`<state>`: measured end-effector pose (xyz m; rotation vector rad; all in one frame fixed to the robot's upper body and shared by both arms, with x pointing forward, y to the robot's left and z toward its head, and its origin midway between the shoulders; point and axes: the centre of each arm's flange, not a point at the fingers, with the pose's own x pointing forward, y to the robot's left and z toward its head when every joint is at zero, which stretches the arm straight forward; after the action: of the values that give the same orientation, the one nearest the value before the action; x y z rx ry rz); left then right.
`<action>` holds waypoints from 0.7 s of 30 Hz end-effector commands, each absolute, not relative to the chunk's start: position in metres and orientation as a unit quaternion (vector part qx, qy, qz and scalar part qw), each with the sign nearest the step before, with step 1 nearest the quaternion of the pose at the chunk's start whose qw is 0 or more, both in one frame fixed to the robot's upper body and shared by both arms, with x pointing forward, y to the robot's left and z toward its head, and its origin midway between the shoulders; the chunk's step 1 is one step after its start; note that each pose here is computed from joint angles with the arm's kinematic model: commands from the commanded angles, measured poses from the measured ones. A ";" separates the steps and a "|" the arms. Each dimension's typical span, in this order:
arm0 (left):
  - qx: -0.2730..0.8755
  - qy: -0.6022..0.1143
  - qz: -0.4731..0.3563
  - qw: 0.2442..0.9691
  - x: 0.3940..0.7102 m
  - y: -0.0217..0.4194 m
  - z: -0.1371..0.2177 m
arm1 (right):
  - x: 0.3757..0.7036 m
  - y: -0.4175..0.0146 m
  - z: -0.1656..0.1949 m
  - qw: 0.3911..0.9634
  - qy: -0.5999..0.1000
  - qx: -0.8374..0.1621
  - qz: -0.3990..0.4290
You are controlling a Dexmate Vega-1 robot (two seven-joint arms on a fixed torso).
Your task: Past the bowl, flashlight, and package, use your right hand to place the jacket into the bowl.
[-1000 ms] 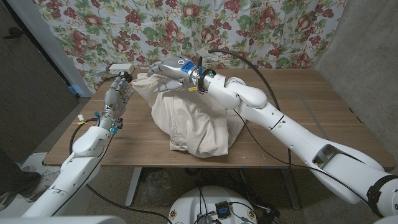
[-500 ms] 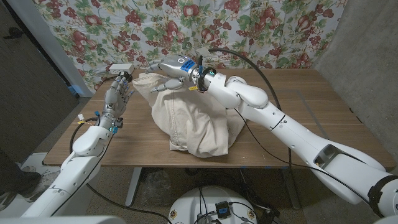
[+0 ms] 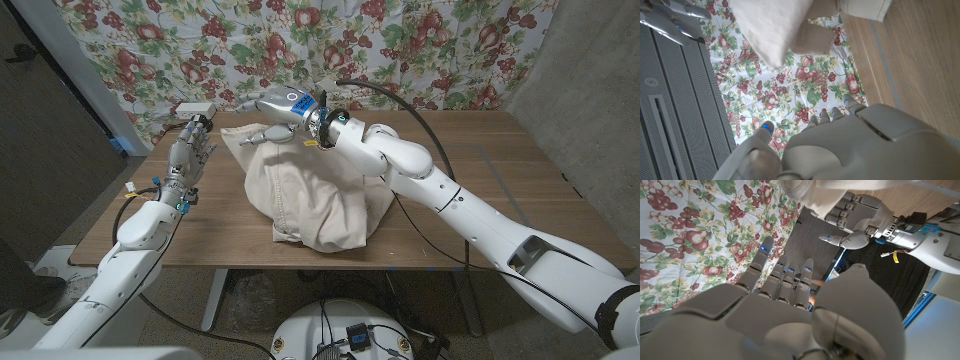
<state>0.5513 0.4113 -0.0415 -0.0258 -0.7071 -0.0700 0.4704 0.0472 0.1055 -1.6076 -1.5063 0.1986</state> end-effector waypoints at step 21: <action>-0.004 -0.346 -0.035 0.938 0.542 0.399 -0.038 | 0.465 0.026 0.103 0.438 -0.613 -0.656 0.042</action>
<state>0.5454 0.4038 -0.0404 -0.0192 -0.7147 -0.0726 0.4648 0.0372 0.1035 -1.6361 -1.5199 0.1369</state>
